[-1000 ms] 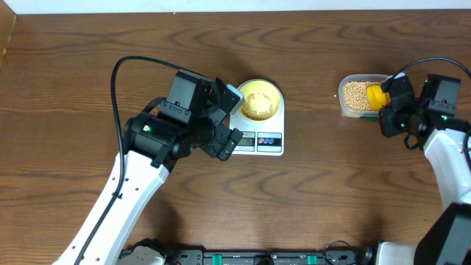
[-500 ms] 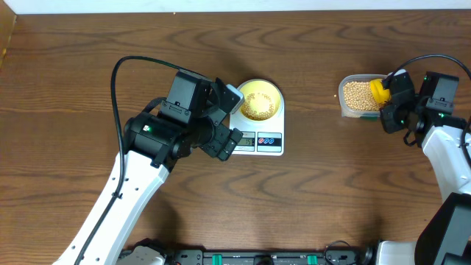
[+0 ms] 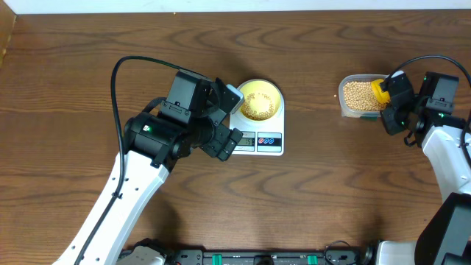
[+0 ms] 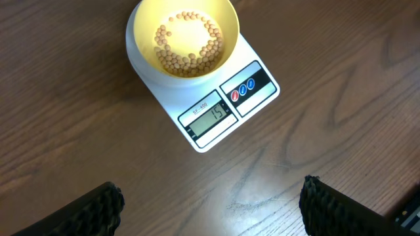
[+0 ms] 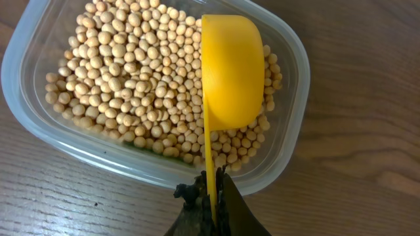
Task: Scoop item into bowl and weigh 50g on scale
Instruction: 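Scoop soybeans again from the tub with the right gripper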
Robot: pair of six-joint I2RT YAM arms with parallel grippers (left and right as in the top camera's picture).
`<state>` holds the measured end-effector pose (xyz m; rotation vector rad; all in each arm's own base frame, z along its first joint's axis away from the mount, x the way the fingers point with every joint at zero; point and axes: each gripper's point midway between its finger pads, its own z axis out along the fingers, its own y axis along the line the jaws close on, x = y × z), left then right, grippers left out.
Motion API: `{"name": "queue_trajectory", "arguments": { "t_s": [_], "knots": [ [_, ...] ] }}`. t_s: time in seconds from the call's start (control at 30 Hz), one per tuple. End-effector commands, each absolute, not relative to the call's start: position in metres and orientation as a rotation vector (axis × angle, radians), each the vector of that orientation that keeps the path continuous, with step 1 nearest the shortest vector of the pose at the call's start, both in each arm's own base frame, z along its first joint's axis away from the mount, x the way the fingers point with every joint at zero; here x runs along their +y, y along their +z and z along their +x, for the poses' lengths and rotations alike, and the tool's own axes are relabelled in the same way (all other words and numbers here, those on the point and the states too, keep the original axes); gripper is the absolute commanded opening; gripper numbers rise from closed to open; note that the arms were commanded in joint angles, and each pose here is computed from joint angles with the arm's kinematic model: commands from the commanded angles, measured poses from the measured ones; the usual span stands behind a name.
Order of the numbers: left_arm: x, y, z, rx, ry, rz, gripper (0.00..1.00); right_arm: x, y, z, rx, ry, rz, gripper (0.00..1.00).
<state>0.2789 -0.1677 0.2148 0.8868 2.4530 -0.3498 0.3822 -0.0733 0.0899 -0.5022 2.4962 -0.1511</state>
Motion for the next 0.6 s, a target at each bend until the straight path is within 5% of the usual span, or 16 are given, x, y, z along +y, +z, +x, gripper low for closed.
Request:
{"name": "queue_trajectory", "arguments": {
  "t_s": [0.0,0.57],
  "knots": [
    [-0.167,0.216,0.277,2.443,-0.349,0.905,0.88,-0.074,0.089,0.382,2.505,-0.169,-0.539,0.01],
    [-0.167,0.216,0.277,2.443,-0.349,0.905,0.88,-0.048,0.056,0.375,2.587,-0.07,-0.628,0.01]
  ]
}}
